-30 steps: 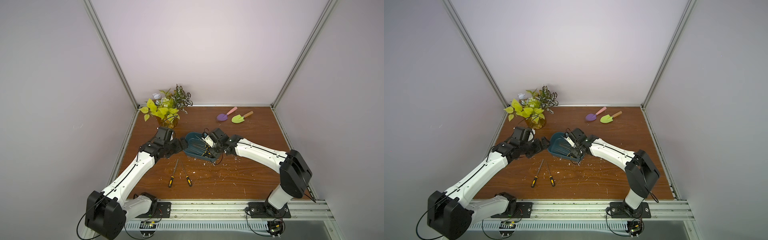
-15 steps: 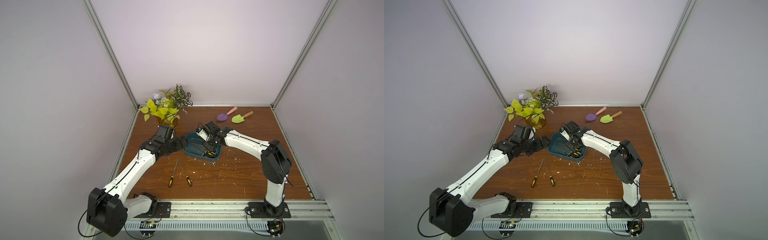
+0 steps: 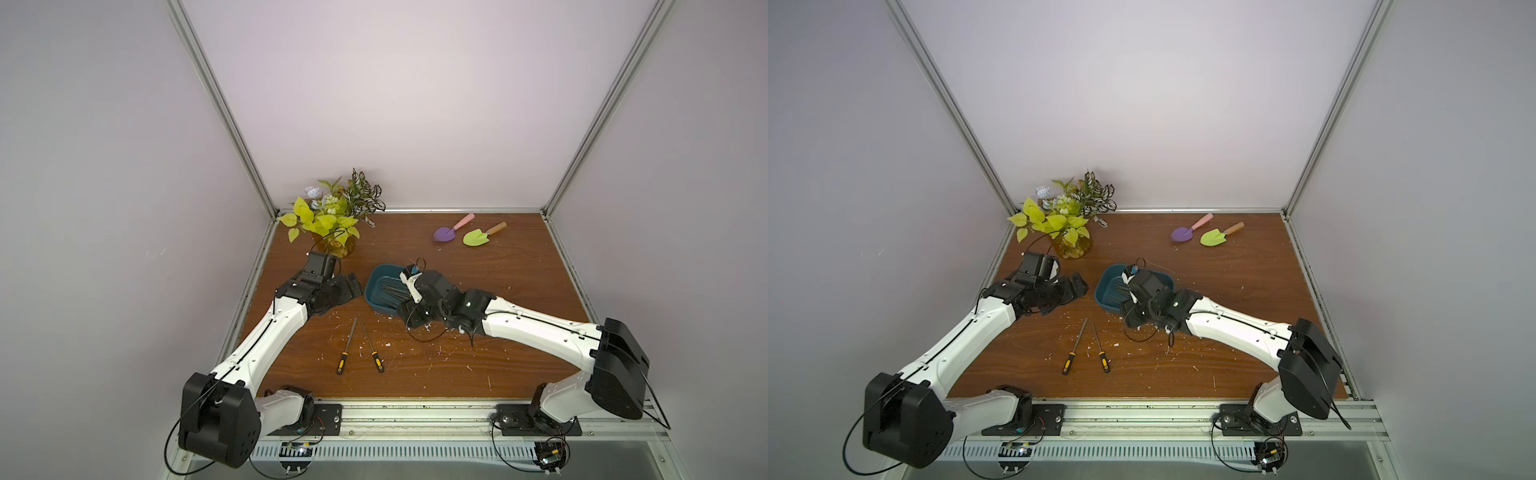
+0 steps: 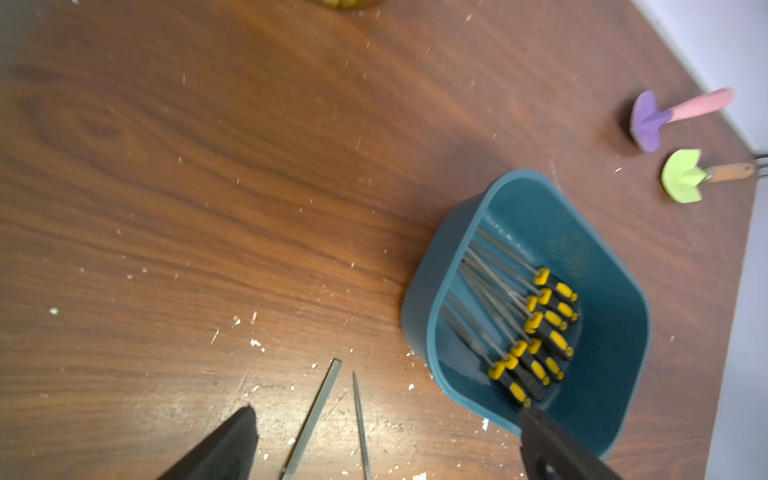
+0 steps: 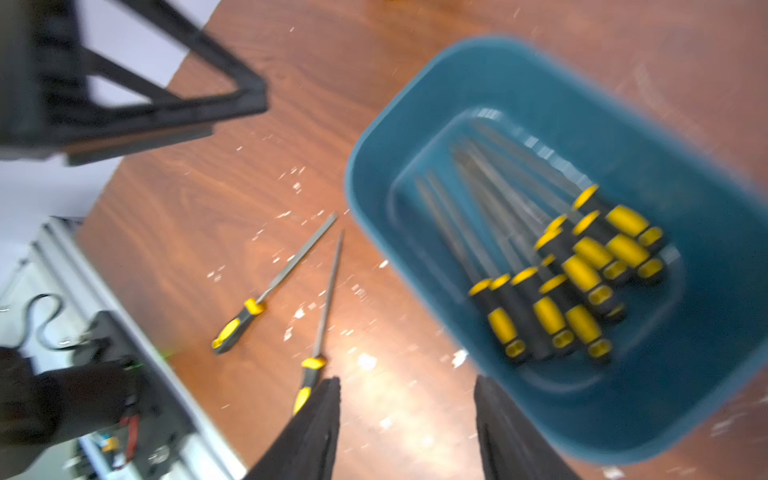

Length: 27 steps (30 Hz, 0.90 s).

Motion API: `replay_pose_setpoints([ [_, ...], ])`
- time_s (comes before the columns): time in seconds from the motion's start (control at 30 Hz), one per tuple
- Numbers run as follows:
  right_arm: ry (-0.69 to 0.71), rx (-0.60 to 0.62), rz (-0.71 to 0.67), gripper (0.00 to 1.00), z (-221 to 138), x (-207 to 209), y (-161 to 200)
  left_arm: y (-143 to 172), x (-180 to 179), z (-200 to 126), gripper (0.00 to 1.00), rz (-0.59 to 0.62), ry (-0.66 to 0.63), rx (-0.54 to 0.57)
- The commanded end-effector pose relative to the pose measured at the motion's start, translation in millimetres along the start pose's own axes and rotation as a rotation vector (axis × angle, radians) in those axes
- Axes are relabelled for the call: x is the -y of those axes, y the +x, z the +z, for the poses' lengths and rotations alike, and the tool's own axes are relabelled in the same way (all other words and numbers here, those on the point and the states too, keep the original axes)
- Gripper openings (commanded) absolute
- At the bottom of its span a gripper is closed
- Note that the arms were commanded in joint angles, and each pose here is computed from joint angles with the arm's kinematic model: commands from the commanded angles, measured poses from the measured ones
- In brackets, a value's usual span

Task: Put the file tool into the storage box
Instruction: Pick up the file tool from the center of the board.

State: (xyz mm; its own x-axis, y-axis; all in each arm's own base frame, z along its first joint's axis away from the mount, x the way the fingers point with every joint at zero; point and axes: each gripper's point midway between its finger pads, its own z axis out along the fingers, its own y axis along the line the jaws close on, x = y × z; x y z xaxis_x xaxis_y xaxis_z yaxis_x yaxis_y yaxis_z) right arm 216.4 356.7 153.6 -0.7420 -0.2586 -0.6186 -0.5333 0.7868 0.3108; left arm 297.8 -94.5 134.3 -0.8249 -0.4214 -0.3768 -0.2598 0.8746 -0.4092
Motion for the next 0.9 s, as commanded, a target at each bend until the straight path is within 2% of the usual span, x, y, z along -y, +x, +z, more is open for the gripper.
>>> replay_pose_setpoints([
  [0.0, -0.028, 0.021, 0.127, 0.57, 3.4, -29.2, 18.2, 5.5, -19.1, 0.3, 1.00, -0.003, -0.064, 0.006],
  [0.13, -0.012, -0.077, 0.131, 0.56, 20.4, -44.4, 60.7, 9.0, -32.2, -5.8, 1.00, 0.000, -0.088, 0.043],
  [0.3, -0.018, -0.191, 0.080, 0.54, 43.6, -68.1, 95.8, 16.6, -47.2, -8.1, 1.00, -0.046, -0.092, 0.047],
  [0.53, 0.033, -0.280, -0.012, 0.50, 69.2, -81.6, 101.3, 32.7, -70.1, -6.2, 1.00, -0.107, -0.101, 0.036],
  [0.87, 0.071, -0.351, -0.055, 0.38, 91.8, -76.7, 118.2, 34.6, -72.2, -2.2, 1.00, -0.109, -0.112, 0.017],
])
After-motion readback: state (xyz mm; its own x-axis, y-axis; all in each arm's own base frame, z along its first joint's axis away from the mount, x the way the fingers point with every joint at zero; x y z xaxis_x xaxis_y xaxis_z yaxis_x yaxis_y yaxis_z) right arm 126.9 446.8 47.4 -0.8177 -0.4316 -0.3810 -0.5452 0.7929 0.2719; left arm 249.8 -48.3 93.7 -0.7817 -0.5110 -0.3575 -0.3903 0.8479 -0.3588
